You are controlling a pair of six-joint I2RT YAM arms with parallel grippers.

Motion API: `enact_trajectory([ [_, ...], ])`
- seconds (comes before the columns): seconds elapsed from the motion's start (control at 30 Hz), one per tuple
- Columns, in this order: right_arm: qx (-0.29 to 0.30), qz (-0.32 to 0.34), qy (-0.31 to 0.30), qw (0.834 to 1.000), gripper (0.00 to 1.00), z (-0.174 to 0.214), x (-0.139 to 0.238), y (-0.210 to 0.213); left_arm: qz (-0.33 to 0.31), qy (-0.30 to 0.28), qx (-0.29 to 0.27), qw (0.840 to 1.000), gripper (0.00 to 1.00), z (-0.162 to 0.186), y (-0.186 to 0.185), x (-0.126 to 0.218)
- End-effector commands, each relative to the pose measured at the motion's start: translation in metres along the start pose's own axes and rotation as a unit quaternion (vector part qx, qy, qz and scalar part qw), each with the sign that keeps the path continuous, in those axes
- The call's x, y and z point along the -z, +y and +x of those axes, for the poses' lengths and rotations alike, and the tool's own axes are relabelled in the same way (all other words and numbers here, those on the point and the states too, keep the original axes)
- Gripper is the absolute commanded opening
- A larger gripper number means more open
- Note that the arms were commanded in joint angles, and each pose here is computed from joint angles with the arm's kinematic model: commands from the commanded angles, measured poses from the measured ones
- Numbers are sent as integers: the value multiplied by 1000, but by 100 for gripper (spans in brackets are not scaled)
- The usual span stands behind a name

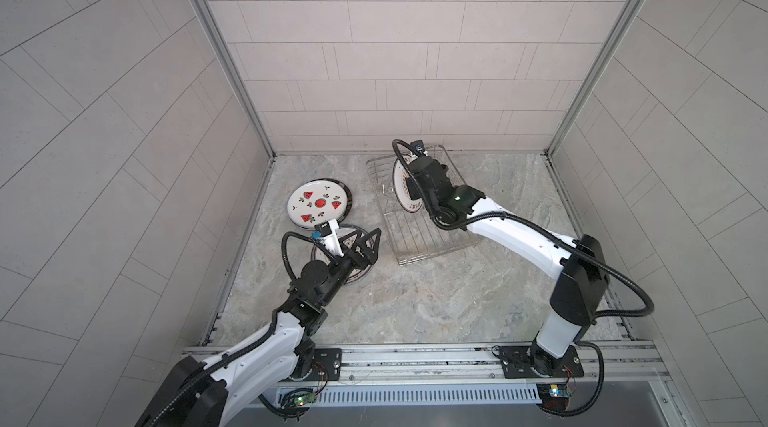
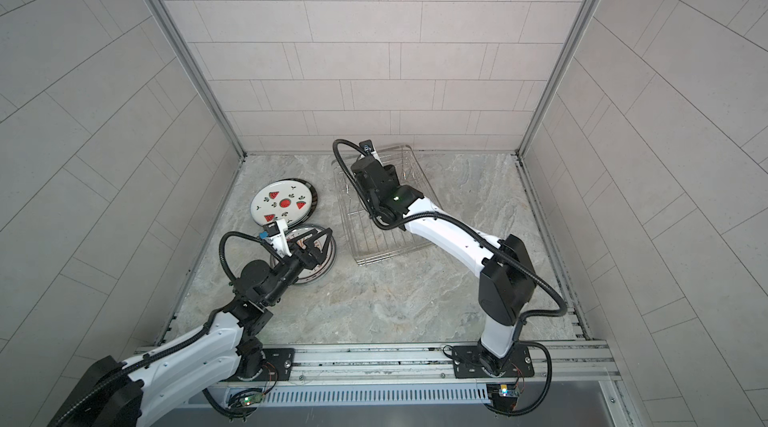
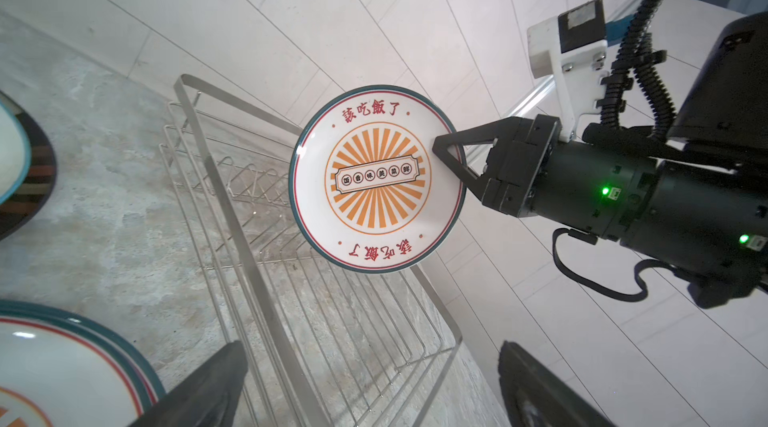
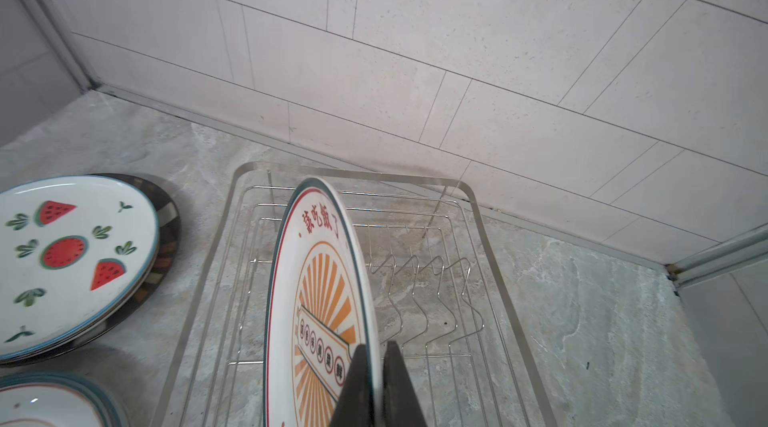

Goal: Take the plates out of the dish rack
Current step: 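Lift the last sunburst plate from the rack toward the left gripper, then grasp the sunburst plate's rim with the left gripper while the right gripper holds it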

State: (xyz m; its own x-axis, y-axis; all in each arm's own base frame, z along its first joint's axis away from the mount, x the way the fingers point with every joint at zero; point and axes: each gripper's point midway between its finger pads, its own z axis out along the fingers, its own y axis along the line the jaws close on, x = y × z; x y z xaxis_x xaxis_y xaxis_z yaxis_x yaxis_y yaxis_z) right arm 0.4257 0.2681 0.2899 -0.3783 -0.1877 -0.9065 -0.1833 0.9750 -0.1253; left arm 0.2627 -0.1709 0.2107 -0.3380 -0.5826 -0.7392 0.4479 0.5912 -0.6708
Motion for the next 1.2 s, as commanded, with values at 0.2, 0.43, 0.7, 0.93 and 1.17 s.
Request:
enact_trajectory([
  [0.2, -127, -195, -68, 970, 6, -17, 66, -20, 95, 27, -41, 994, 100, 5, -38, 2],
  [0.43, -162, -303, -100, 934, 6, -7, 117, -24, 145, 30, -27, 989, 96, 4, -57, -3],
  [0.7, -156, -412, -128, 889, 7, -4, 169, -7, 160, 29, 4, 987, 93, 2, -68, -7],
  [0.93, -144, -424, -120, 886, 7, 4, 170, -3, 157, 35, 23, 987, 61, 1, -72, -11],
  [1.17, -142, -429, -121, 884, 6, 4, 168, 0, 162, 49, 41, 985, 32, 2, -77, -14],
])
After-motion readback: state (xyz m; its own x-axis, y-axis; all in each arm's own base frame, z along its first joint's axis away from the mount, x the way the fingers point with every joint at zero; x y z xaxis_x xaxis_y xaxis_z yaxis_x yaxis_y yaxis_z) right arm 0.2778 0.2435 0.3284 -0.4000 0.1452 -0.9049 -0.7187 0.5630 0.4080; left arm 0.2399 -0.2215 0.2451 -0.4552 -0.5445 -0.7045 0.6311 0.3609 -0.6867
